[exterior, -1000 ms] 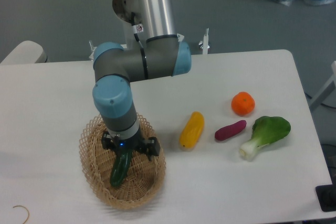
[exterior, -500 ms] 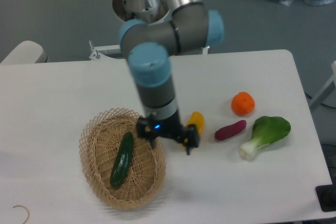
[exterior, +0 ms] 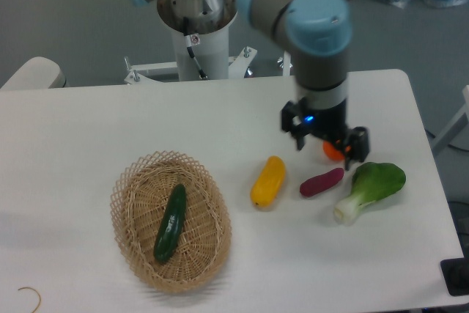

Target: Place the cucumber in the basket

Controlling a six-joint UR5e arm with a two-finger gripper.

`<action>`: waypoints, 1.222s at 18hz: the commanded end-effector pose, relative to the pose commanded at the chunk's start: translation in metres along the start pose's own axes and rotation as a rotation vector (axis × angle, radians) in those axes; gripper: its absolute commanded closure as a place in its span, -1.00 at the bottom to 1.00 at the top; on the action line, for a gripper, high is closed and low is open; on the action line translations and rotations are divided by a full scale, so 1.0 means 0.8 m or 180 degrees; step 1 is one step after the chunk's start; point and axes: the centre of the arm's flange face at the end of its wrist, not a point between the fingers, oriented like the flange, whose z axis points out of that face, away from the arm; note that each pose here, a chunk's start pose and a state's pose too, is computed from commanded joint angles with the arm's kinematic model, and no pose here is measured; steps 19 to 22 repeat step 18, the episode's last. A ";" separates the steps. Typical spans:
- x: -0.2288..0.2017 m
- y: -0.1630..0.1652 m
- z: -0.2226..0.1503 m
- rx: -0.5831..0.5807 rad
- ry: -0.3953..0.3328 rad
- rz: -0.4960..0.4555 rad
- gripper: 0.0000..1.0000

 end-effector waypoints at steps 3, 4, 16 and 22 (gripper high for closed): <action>-0.011 0.023 -0.021 0.0045 0.0166 0.0218 -1.00; -0.014 0.031 -0.026 0.0041 0.0205 0.0288 -1.00; -0.009 0.023 -0.026 0.0136 0.0276 0.0330 -1.00; -0.009 0.023 -0.026 0.0141 0.0276 0.0330 -1.00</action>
